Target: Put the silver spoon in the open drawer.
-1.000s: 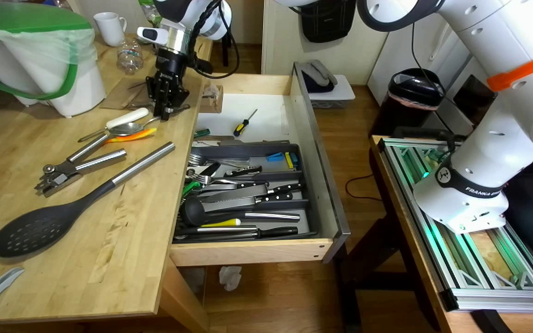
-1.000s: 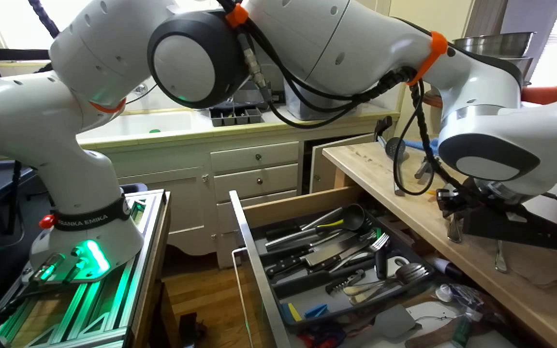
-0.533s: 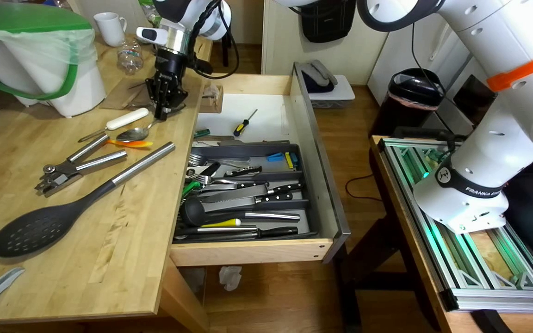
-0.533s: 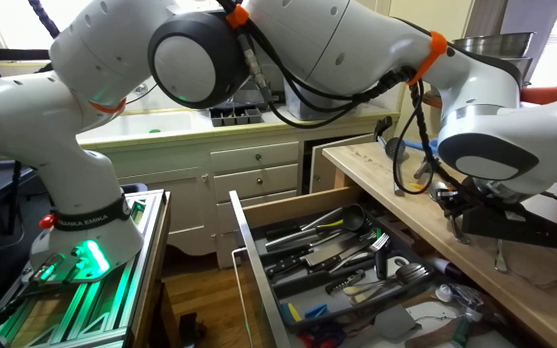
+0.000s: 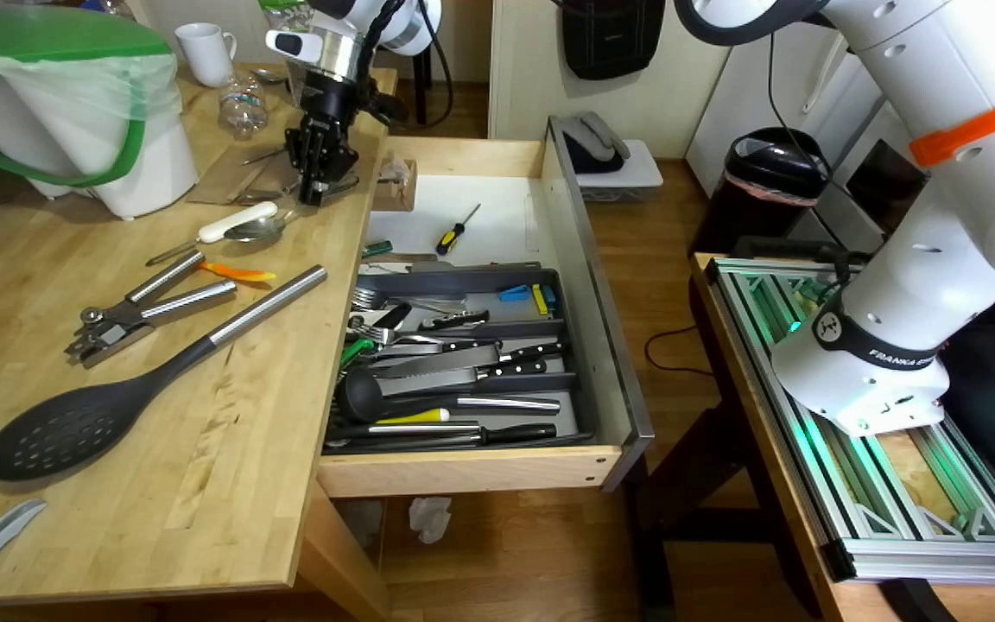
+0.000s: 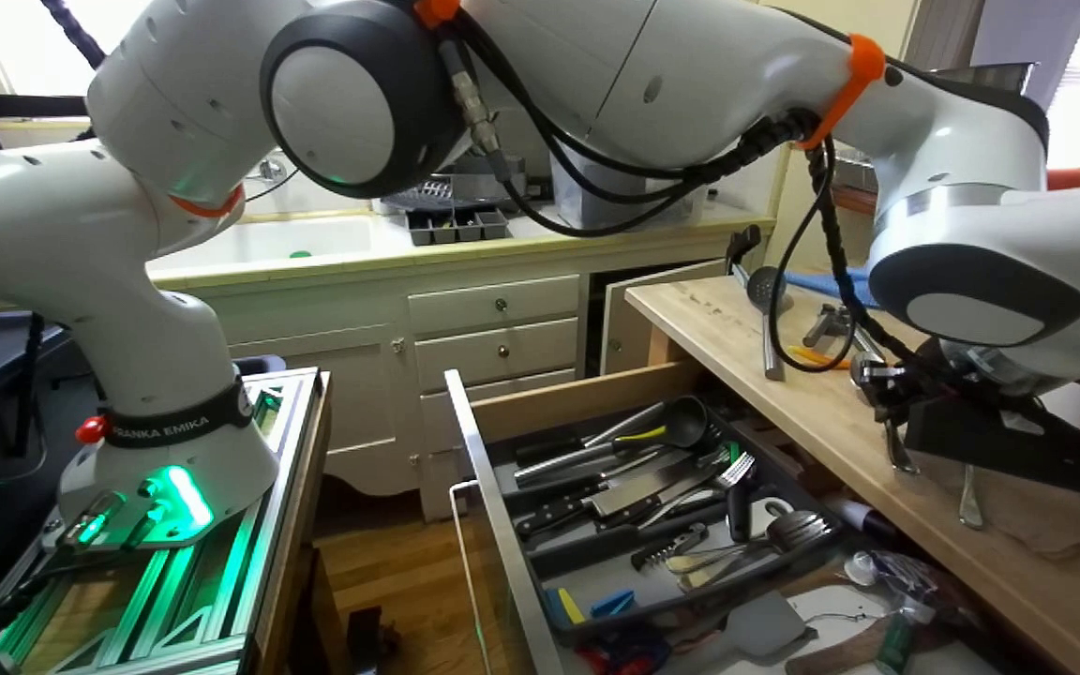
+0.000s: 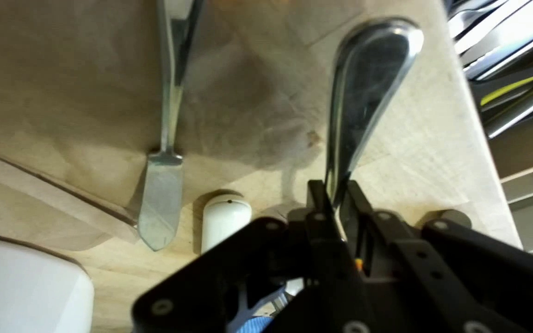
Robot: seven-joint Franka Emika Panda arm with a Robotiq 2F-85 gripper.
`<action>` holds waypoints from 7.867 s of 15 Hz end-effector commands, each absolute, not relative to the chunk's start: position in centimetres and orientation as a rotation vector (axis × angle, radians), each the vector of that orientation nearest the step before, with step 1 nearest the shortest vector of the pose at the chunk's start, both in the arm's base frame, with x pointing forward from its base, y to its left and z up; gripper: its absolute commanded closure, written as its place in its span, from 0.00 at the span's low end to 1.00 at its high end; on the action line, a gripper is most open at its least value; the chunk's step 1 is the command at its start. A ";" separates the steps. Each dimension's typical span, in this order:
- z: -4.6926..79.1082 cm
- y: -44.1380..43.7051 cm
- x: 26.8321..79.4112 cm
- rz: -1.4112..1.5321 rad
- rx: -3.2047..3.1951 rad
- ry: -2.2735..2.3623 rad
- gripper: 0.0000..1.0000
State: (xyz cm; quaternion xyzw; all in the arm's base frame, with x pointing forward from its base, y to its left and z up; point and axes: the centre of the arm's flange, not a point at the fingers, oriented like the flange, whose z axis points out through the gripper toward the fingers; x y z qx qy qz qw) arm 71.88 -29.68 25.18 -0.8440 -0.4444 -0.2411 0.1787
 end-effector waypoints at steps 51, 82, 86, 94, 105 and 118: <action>26.9 -24.8 46.3 -0.285 -2.836 -0.172 0.97; 15.9 -23.6 56.0 -0.520 -2.934 -0.269 0.97; 14.2 -22.6 56.5 -0.523 -2.942 -0.269 0.97; 11.2 -23.3 56.0 -0.550 -2.985 -0.204 0.97; 8.9 -22.6 56.1 -0.521 -2.979 -0.190 0.97; 8.5 -22.5 56.3 -0.503 -2.977 -0.189 0.97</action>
